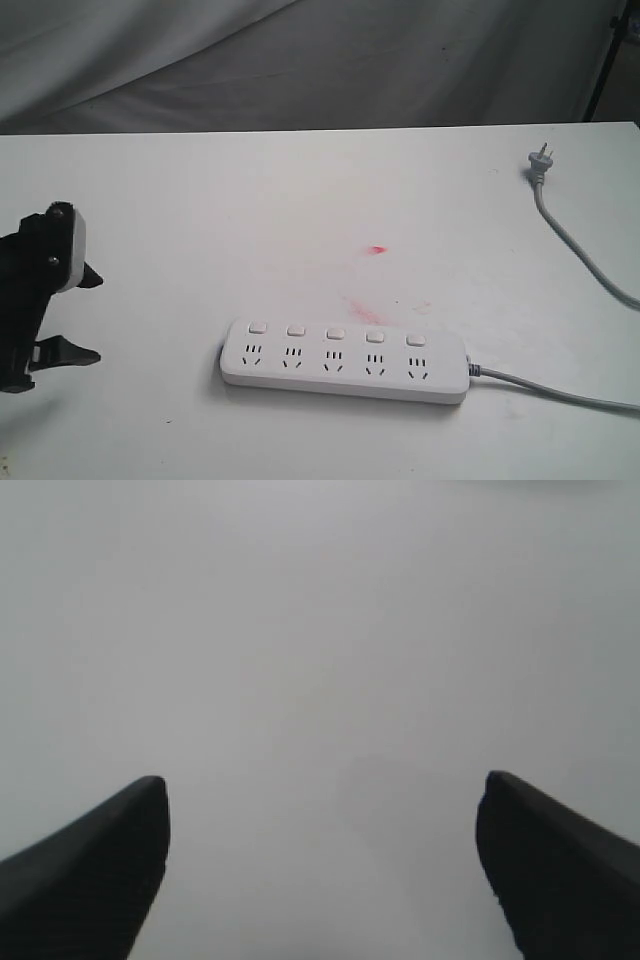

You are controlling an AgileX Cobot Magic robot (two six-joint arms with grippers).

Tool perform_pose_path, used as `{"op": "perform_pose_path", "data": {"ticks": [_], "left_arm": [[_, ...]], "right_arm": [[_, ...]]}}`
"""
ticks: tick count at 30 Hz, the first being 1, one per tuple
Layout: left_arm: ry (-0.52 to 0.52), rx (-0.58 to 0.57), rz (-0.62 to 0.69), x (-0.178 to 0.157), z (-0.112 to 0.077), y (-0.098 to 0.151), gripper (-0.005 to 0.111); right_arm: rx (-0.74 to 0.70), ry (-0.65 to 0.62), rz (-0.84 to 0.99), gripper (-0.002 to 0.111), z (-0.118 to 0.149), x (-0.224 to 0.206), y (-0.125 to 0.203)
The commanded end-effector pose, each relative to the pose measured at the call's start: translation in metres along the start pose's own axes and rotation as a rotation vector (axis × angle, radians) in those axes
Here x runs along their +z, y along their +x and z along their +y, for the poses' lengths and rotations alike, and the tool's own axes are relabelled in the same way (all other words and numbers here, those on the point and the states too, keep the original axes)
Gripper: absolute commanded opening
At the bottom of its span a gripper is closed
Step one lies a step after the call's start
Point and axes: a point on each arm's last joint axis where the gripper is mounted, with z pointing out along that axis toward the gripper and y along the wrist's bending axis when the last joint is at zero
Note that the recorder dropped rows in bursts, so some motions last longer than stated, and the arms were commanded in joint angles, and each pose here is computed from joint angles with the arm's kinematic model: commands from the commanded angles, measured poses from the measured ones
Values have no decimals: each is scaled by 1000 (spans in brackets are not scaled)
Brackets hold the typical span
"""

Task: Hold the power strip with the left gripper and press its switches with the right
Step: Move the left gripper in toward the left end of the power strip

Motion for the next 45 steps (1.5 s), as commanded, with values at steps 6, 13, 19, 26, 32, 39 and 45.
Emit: {"op": "perform_pose_path", "data": {"ticks": [6, 13, 19, 26, 32, 39, 45], "left_arm": [[-42, -37, -32, 13, 0, -20, 79], [-12, -30, -109, 6, 9, -33, 79], [107, -25, -228, 2, 10, -47, 79], [186, -91, -226, 30, 11, -38, 79], [217, -112, -229, 47, 20, -34, 79], [311, -92, -314, 47, 23, -47, 79], [328, 43, -249, 61, 8, -70, 79]], "right_arm": [[-3, -5, -6, 0, 0, 0, 1], [-3, -5, -6, 0, 0, 0, 1], [-3, -5, -6, 0, 0, 0, 1], [-3, -5, -6, 0, 0, 0, 1], [-3, -5, -6, 0, 0, 0, 1], [-3, -5, -6, 0, 0, 0, 1], [-3, -5, -6, 0, 0, 0, 1]]}}
